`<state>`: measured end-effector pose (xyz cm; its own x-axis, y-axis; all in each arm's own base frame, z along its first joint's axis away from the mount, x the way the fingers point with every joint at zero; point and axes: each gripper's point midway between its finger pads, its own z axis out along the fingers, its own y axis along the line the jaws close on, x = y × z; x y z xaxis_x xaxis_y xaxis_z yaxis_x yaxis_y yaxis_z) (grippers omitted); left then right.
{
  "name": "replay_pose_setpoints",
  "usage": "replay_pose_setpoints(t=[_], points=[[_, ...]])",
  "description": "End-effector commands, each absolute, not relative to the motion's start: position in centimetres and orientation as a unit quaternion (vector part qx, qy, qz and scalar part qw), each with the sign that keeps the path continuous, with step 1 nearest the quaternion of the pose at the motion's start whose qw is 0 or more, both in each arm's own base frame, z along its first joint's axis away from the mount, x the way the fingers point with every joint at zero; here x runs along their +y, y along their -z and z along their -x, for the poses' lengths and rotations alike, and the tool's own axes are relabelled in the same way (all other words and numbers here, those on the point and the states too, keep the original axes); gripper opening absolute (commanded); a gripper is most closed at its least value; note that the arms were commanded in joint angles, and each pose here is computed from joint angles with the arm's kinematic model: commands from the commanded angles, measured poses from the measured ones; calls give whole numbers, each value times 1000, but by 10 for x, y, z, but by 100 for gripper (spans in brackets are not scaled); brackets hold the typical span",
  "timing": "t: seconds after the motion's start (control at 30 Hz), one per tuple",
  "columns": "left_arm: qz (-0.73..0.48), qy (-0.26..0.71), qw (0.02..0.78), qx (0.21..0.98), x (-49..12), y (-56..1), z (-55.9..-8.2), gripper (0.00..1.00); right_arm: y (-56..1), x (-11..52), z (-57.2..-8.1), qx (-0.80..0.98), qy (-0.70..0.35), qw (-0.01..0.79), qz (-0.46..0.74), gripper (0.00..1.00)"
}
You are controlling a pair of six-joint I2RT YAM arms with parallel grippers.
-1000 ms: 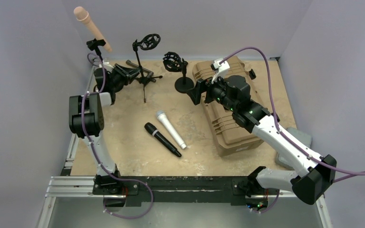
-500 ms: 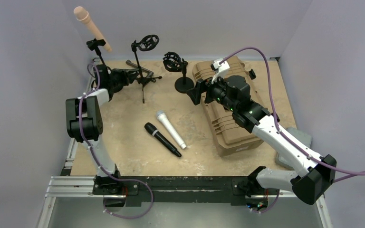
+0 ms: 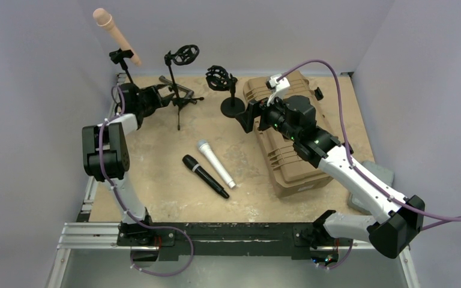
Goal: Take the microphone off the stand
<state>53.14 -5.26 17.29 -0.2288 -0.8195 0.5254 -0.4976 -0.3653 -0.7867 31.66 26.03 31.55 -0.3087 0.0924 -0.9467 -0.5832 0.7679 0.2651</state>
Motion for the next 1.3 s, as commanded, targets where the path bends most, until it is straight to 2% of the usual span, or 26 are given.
replay_pose_setpoints(t=[0.0, 0.03, 0.13, 0.47, 0.67, 0.9, 1.0, 1.27], points=[[541, 573, 217, 577, -47, -205, -545, 59, -329, 257, -317, 735, -300, 586, 161, 84], [528, 557, 233, 597, -47, -205, -543, 67, -328, 257, -318, 736, -299, 586, 160, 84], [478, 526, 289, 642, -46, -211, -534, 82, -325, 257, -317, 737, -298, 585, 160, 84], [296, 357, 461, 756, -25, -216, -527, 81, -321, 259, -318, 739, -302, 580, 163, 83], [254, 411, 454, 749, -41, -208, -543, 75, -321, 259, -317, 739, -303, 580, 162, 83], [229, 452, 451, 735, -52, -200, -548, 56, -322, 255, -317, 740, -296, 583, 158, 83], [229, 457, 449, 733, -54, -198, -547, 54, -321, 256, -317, 741, -298, 581, 159, 83], [241, 462, 440, 731, -55, -189, -540, 41, -320, 257, -317, 741, -298, 580, 160, 83]])
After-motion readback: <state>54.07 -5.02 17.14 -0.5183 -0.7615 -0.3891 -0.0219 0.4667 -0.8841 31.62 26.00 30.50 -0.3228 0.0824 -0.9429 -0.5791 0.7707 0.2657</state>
